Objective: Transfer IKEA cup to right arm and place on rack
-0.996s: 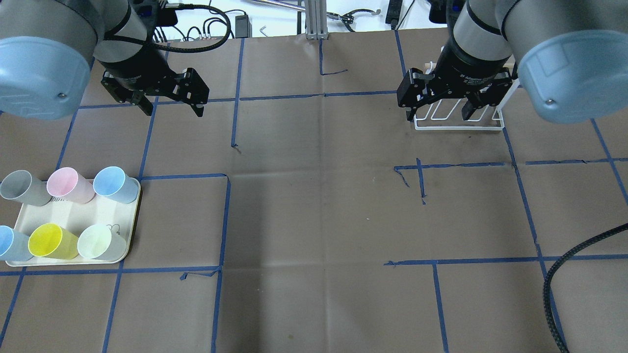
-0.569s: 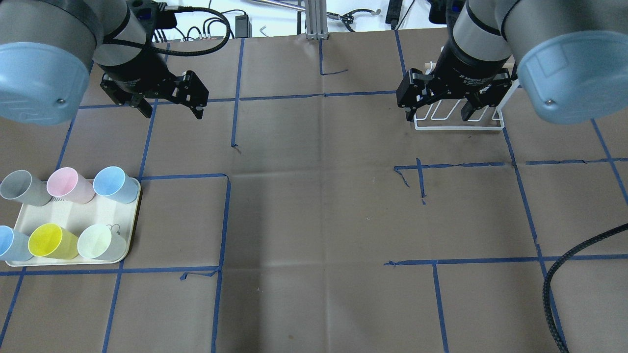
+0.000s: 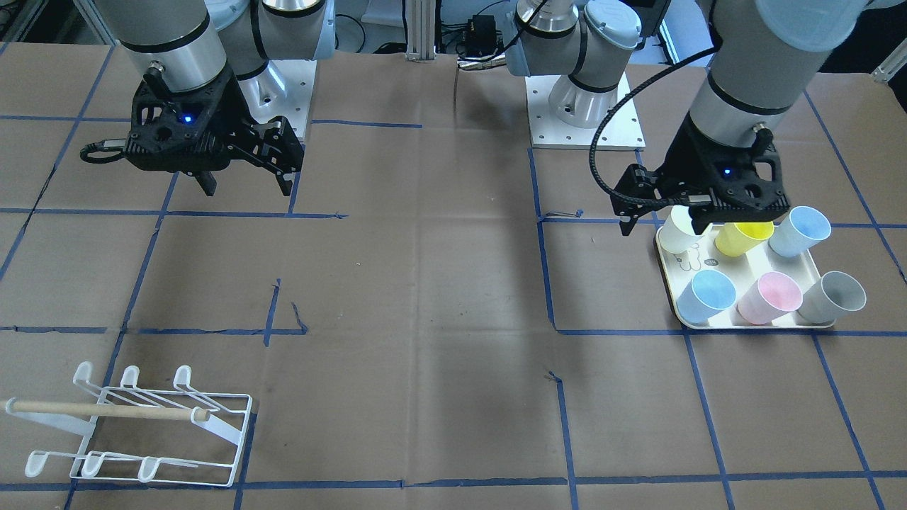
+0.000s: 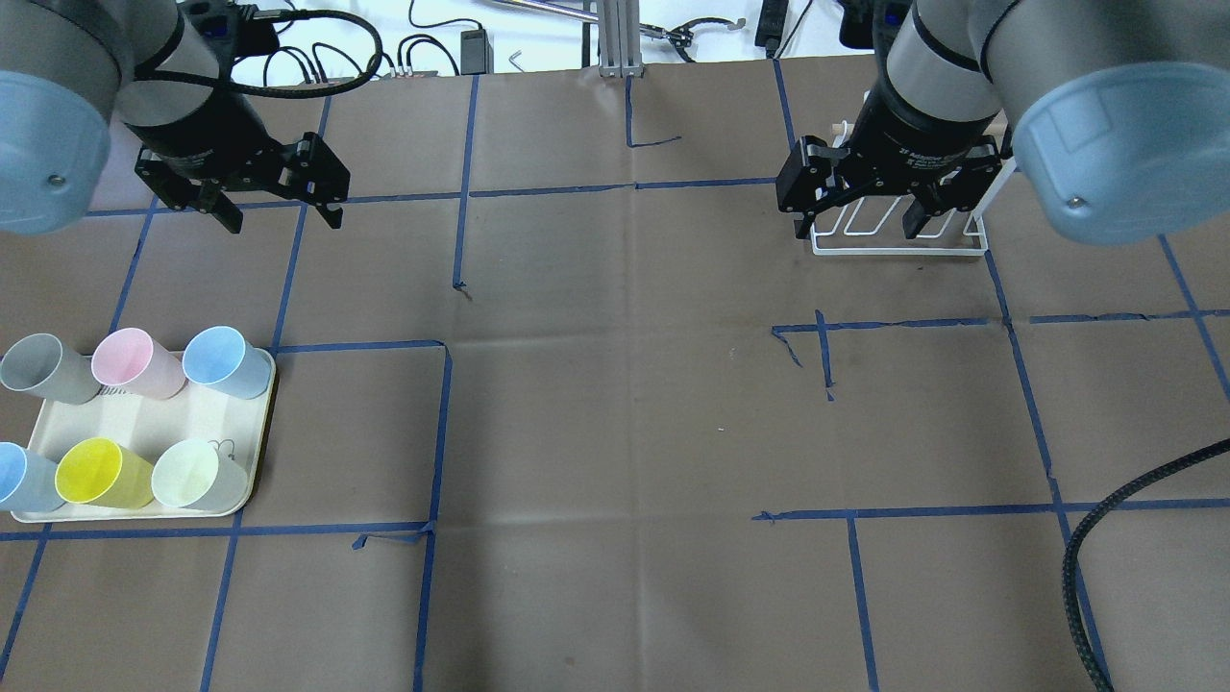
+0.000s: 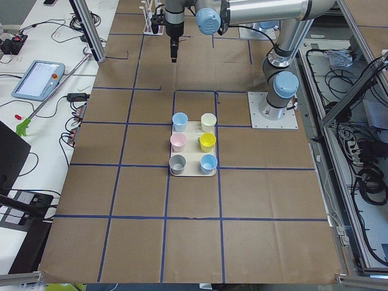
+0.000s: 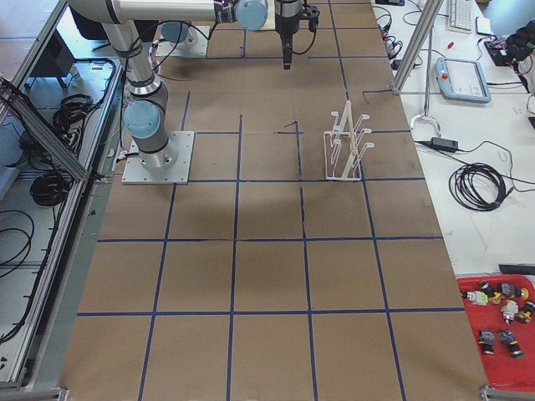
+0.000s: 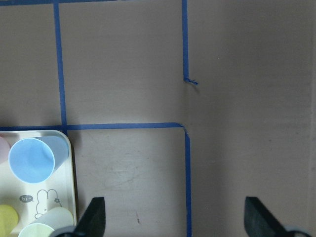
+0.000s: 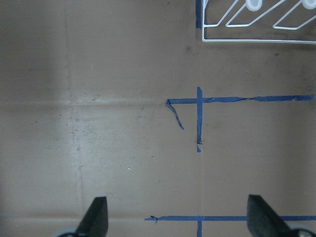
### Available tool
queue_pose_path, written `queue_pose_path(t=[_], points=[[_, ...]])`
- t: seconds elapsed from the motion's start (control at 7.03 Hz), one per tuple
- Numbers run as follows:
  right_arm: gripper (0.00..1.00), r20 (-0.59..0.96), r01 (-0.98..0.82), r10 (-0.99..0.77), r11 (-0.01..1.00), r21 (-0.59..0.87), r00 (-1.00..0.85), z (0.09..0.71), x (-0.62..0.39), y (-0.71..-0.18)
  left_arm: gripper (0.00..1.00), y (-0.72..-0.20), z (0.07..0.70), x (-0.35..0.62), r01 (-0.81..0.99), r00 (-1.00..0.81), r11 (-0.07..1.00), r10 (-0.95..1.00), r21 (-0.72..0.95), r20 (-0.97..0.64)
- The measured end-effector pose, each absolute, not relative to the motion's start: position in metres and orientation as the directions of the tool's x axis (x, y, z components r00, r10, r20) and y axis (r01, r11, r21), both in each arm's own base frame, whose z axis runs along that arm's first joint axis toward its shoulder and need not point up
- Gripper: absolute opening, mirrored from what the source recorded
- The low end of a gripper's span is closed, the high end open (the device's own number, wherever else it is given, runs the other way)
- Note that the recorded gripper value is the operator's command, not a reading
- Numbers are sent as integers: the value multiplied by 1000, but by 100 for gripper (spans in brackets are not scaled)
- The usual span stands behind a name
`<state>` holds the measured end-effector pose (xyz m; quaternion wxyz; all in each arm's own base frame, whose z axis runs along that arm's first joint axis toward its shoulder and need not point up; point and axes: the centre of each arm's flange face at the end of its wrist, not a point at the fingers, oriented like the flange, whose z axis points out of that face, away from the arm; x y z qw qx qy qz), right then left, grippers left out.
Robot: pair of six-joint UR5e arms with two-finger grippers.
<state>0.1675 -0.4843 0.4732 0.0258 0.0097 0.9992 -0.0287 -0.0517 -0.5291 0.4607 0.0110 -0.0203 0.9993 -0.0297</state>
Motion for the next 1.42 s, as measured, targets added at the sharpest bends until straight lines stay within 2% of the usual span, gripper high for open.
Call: queue_pose_path(t=[0.43, 1.0, 1.42], points=[[100, -54, 21, 18, 998, -58, -998, 474, 168, -484, 99, -528, 455, 58, -100, -995, 994, -101, -40, -22], [100, -54, 21, 18, 998, -58, -998, 474, 168, -484, 99, -513, 401, 77, -4, -1000, 1000, -4, 30, -1], [100, -54, 21, 18, 998, -56, -998, 473, 168, -485, 99, -518, 337, 82, 85, -996, 996, 85, 17, -6]])
